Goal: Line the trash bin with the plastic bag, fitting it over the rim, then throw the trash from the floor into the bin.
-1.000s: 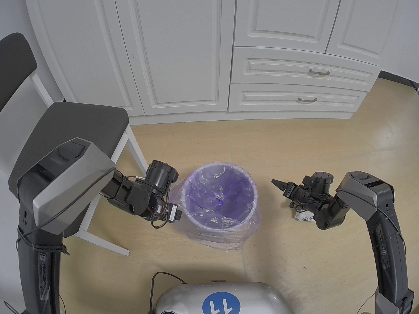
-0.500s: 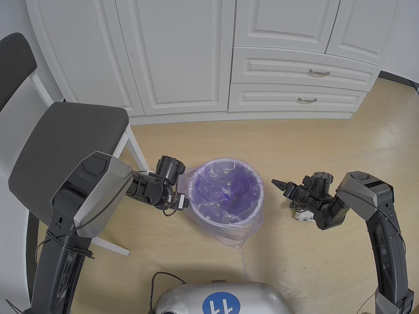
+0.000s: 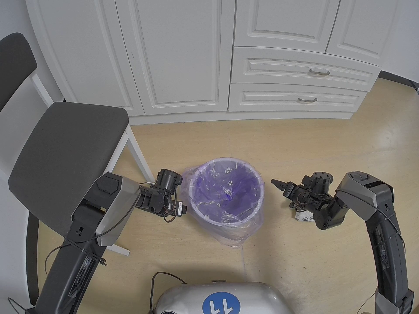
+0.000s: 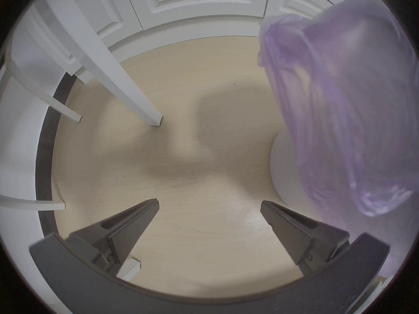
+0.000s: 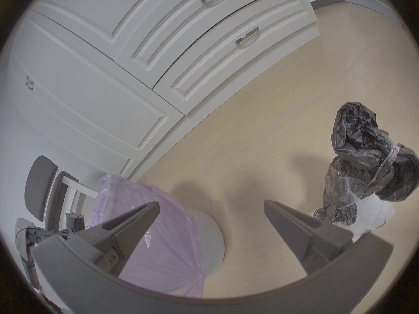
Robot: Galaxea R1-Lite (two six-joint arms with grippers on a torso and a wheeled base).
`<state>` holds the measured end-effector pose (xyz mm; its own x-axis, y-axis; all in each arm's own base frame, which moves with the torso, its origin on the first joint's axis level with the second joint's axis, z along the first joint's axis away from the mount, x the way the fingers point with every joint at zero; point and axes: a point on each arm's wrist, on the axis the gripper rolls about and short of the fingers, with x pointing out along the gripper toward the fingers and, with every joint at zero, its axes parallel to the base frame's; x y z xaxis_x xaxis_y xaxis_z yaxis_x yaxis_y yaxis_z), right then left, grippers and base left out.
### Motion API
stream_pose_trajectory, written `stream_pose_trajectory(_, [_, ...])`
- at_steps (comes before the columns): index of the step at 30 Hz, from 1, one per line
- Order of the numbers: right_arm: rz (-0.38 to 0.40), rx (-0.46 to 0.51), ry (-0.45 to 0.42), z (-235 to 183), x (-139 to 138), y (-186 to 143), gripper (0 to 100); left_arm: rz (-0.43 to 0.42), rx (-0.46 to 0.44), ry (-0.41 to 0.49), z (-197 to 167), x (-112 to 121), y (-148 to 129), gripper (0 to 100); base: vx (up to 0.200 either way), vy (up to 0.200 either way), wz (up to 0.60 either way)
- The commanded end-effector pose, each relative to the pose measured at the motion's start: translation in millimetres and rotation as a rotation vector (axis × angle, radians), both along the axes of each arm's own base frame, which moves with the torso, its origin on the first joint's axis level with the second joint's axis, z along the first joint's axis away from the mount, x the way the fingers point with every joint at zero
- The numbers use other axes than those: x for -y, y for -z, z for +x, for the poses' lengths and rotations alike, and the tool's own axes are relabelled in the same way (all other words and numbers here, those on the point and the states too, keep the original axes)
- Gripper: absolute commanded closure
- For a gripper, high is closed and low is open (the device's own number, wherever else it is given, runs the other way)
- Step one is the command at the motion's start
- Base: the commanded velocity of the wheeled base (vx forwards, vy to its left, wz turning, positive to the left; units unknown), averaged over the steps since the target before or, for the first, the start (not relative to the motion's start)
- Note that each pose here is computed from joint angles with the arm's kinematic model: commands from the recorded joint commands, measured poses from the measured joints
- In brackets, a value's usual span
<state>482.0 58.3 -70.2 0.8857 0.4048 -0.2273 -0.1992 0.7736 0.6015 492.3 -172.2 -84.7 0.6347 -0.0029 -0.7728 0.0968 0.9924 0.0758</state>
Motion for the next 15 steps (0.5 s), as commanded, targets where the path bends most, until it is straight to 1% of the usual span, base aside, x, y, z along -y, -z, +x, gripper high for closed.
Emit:
stream_pose_trajectory(1, [0.001,0.000,-0.002,0,-1,0,0,0.003,-0.013,-0.004,0,-2,15,0,0.000,0.000,0.00])
stream_pose_trajectory(3, [0.001,-0.001,-0.002,0,-1,1,0,0.009,-0.009,-0.010,0,-3,12,0,0.000,0.000,0.00])
stream_pose_trajectory(5, [0.001,-0.001,-0.002,0,-1,1,0,0.020,-0.034,-0.015,-1,-5,2,0,0.000,0.000,0.00])
stream_pose_trajectory(6, [0.001,-0.001,-0.002,0,-1,1,0,0.030,-0.053,-0.018,-2,-8,-12,0,0.000,0.000,0.00])
stream_pose_trajectory(7, [0.001,-0.001,-0.002,0,-1,1,0,0.037,-0.072,-0.018,-5,-10,-34,0,0.000,0.000,0.00])
stream_pose_trajectory(8, [0.001,-0.001,-0.002,0,-1,1,0,0.039,-0.076,-0.018,-5,-10,-36,0,0.000,0.000,0.00])
stream_pose_trajectory(9, [0.001,-0.001,-0.002,0,-1,1,0,0.061,-0.134,-0.017,-18,-13,-71,0,0.000,0.000,0.00])
stream_pose_trajectory(10, [0.001,-0.001,-0.002,0,-1,1,0,0.075,-0.169,-0.013,-27,-16,-91,0,0.000,0.000,0.00])
stream_pose_trajectory(11, [0.000,-0.003,-0.002,0,-1,1,0,0.080,-0.181,-0.011,-31,-17,-100,0,0.000,0.000,0.00])
stream_pose_trajectory(12, [0.000,-0.003,-0.002,0,-1,1,0,0.086,-0.203,-0.002,-47,-18,-135,0,0.000,0.000,0.00])
stream_pose_trajectory(13, [-0.001,-0.002,-0.002,0,-1,1,0,0.083,-0.205,0.007,-56,-18,-155,0,0.000,0.000,0.00])
stream_pose_trajectory(14, [-0.001,-0.004,-0.004,0,-1,1,0,0.077,-0.194,0.016,-63,-17,-170,0,0.000,0.000,0.00])
stream_pose_trajectory(15, [-0.001,-0.004,-0.002,0,-1,1,0,0.072,-0.183,0.022,-66,-16,-179,0,0.000,0.000,0.00])
